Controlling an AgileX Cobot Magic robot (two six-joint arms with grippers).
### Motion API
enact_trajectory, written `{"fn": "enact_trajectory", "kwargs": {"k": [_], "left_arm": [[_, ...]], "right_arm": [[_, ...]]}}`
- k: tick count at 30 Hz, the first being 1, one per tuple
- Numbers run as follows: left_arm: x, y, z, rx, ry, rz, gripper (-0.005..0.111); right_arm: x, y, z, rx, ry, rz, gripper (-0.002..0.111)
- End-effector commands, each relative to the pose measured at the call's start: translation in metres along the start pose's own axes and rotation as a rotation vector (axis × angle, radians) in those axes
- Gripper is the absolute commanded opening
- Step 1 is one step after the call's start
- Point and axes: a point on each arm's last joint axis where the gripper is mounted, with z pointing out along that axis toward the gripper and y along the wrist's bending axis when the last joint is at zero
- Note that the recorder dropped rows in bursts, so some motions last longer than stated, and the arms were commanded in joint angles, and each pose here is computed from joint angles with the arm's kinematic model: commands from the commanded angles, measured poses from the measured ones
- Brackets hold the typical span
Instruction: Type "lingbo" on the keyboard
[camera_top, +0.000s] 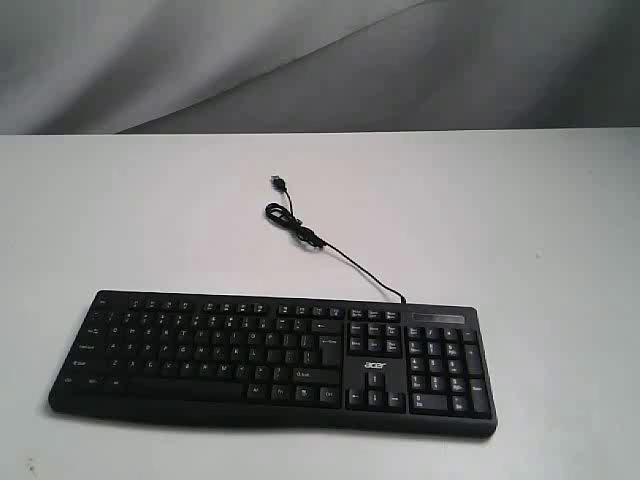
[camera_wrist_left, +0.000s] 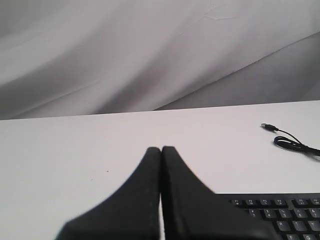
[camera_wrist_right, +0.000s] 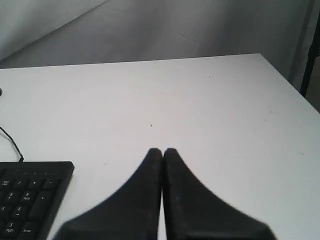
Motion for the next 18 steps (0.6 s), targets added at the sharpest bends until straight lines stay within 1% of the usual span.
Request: {"fn": "enact_trajectory", "kwargs": {"k": [1,3,5,6,8,10,11,12,13,14,15,16,18], "left_arm": [[0.001,0.000,0.000,0.006,-0.006,-0.001,0.001],[0.001,0.000,0.000,0.006,-0.006,-0.001,0.001],[0.001,0.000,0.000,0.006,-0.006,-0.001,0.001],[0.001,0.000,0.000,0.006,-0.006,-0.001,0.001],[0.001,0.000,0.000,0.006,-0.006,-0.001,0.001],[0.001,0.000,0.000,0.006,-0.006,-0.001,0.001],[0.001,0.000,0.000,0.006,-0.006,-0.001,0.001],[0.001,0.000,0.000,0.006,-0.006,-0.001,0.001],[0.001,0.000,0.000,0.006,-0.006,-0.001,0.001],[0.001,0.000,0.000,0.006,-0.006,-0.001,0.001],[0.001,0.000,0.000,0.006,-0.006,-0.001,0.001],[0.001,0.000,0.000,0.006,-0.006,-0.001,0.001],[0.001,0.000,0.000,0.006,-0.006,-0.001,0.001]], "right_arm": [[0.001,0.000,0.000,-0.003,0.000,-0.001,0.000],[-0.002,0.000,0.000,-0.003,-0.031,-0.013,0.000],[-0.018,0.001,-0.002,-0.010,-0.209,0.008,0.000],[-0.029,0.001,-0.005,-0.013,-0.333,0.031,0.000],[-0.041,0.000,-0.010,-0.012,-0.483,0.032,0.000],[-0.046,0.000,-0.013,-0.011,-0.549,0.032,0.000],[-0.049,0.000,-0.015,-0.014,-0.576,0.054,0.000],[-0.052,-0.001,-0.017,-0.022,-0.627,0.116,0.000],[-0.056,-0.004,-0.020,-0.041,-0.676,0.232,0.000],[-0.058,-0.006,-0.022,-0.070,-0.710,0.387,0.000],[-0.060,-0.009,-0.024,-0.087,-0.745,0.483,0.000],[-0.064,-0.011,-0.028,-0.094,-0.809,0.533,0.000],[-0.068,-0.009,-0.032,-0.093,-0.867,0.438,0.000]]}}
